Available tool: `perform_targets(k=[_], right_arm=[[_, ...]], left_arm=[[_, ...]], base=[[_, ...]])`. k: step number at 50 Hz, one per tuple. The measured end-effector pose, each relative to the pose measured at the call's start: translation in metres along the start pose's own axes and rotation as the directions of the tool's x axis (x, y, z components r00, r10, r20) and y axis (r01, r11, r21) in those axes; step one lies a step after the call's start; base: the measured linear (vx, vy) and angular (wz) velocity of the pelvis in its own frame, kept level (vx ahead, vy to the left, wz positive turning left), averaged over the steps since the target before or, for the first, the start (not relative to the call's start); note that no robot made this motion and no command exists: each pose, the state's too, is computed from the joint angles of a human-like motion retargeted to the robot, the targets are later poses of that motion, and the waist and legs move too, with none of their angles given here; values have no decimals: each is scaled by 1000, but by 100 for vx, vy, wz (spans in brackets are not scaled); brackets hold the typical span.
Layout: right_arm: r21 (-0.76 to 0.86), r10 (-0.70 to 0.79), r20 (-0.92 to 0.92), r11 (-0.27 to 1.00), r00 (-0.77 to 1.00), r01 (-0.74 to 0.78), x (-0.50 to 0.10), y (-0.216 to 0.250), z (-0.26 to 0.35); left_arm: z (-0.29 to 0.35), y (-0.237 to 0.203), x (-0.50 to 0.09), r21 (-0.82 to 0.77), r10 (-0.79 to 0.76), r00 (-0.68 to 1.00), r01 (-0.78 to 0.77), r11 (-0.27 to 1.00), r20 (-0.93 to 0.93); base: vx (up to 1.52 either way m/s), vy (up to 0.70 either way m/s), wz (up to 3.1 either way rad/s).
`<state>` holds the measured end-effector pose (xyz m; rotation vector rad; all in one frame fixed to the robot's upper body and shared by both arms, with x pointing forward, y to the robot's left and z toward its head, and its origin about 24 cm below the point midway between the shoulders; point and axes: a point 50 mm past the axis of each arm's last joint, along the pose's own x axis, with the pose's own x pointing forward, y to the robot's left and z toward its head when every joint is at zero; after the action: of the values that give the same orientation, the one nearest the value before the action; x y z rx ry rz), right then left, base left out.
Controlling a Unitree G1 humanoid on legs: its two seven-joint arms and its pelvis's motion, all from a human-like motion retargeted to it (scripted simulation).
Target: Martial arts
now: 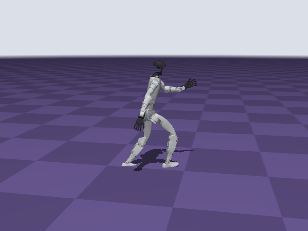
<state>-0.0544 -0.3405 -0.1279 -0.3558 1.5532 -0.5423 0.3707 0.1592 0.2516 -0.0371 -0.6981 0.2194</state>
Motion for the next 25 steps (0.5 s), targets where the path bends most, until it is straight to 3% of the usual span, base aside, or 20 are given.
perform_targets(k=[3, 6, 9, 12, 15, 18, 22, 25], right_arm=[[39, -47, -102, 998, 994, 51, -5, -20, -45], [78, -65, -77, 994, 995, 71, -5, -26, -40], [128, -75, 95, 990, 993, 63, 0, -19, 21], [171, -107, 389, 984, 915, 42, -13, -14, 130], [185, -157, 713, 982, 684, 33, -71, -20, 257], [228, -225, 908, 973, 353, 32, -167, -39, 358], [287, -287, 957, 958, -30, -15, -300, -65, 424], [307, -314, 920, 950, -235, -65, -379, -76, 439]], left_arm=[[6, -3, 8, -16, 0, 1000, 0, 1000, 10], [-23, 4, -12, -66, -12, 993, 4, 998, -115], [-69, 23, -61, -95, -19, 948, -12, 995, -318], [-116, 54, -130, -67, 28, 828, -79, 995, -560], [-152, 107, -229, 91, 178, 575, -178, 980, -798], [-150, 171, -353, 344, 389, 192, -229, 910, -901], [-76, 245, -490, 690, 633, -279, -227, 688, -723], [1, 284, -550, 886, 739, -492, -191, 424, -460]], base=[[81, -29, 13], [79, -27, -30], [77, -22, -68], [80, -18, -73], [79, -11, -75], [77, -3, -82], [75, 6, -60], [74, 14, -22]])
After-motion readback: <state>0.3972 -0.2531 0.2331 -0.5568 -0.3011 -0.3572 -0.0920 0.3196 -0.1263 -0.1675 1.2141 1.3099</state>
